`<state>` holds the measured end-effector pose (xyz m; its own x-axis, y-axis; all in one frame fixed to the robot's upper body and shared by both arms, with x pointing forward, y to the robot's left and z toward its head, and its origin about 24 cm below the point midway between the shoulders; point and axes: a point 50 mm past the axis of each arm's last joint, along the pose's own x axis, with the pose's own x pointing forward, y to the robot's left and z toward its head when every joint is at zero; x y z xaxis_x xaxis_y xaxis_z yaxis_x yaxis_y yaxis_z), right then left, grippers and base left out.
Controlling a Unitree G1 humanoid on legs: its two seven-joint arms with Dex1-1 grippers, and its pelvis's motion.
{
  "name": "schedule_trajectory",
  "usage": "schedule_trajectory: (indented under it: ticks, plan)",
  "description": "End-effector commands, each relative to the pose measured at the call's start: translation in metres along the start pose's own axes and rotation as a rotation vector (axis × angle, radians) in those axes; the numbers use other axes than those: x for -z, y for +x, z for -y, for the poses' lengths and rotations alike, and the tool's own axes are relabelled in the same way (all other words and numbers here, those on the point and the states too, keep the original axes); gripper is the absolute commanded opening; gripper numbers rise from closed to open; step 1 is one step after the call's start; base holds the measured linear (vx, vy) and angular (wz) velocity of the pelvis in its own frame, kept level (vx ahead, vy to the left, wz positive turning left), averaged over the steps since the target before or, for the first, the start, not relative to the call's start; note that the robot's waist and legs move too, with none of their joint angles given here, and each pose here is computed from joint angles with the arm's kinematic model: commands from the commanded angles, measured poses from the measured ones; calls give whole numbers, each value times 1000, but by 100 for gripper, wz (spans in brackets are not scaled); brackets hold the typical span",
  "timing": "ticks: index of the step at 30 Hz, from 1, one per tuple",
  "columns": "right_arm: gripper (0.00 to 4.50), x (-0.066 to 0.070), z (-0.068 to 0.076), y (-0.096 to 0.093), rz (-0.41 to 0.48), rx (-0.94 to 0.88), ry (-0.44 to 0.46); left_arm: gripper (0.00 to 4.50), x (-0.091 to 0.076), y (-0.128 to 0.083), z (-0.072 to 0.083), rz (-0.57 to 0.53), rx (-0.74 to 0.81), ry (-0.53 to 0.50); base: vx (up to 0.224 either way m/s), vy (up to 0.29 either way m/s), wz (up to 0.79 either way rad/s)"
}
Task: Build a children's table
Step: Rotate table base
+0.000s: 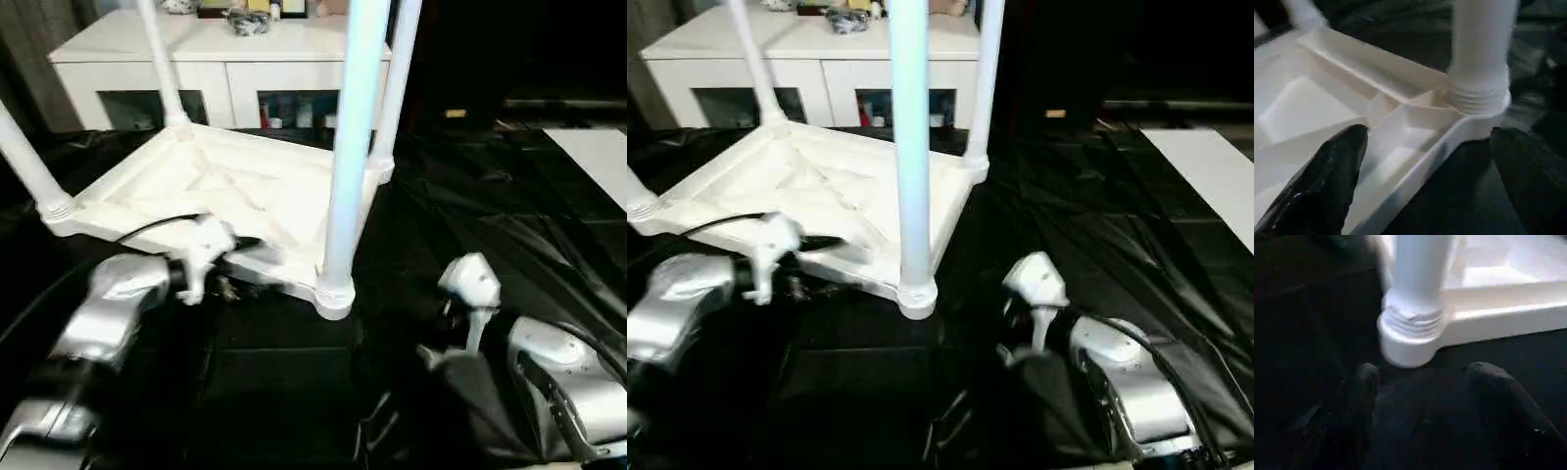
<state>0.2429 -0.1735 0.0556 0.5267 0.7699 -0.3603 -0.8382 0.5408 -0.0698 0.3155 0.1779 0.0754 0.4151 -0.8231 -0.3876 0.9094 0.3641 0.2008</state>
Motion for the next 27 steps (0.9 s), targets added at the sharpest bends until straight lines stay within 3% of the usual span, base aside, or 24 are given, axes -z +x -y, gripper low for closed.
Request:
schedule_trajectory:
  ticks: [1,3,4,8,10,20,21,24,27]
  plan:
    - [311,-7,-1,-2,-10,-53,-65,443,-4,11,-3,-46,60,65,0,0,0]
    - [311,-6,-3,-2,-30,-83,-90,443,-3,17,-5,-100,119,84,0,0,0]
    - [311,-6,-4,-2,-35,-97,-96,417,-2,18,-6,-123,145,89,0,0,0]
    - [311,-8,-7,-1,-35,-125,-102,403,-4,21,-11,-181,224,92,0,0,0]
    - [311,-8,-7,0,-39,-131,-113,376,-6,23,-14,-203,248,106,0,0,0]
    - [311,-10,-10,1,-23,-139,-109,312,-13,38,-18,-204,298,147,0,0,0]
    - [311,-10,-10,1,-23,-140,-108,286,-12,38,-18,-210,309,147,0,0,0]
    - [311,-9,-11,-1,-26,-139,-106,278,-13,40,-19,-235,337,158,0,0,0]
    - [311,-9,-13,-2,-27,-139,-103,240,-15,42,-21,-256,348,181,0,0,0]
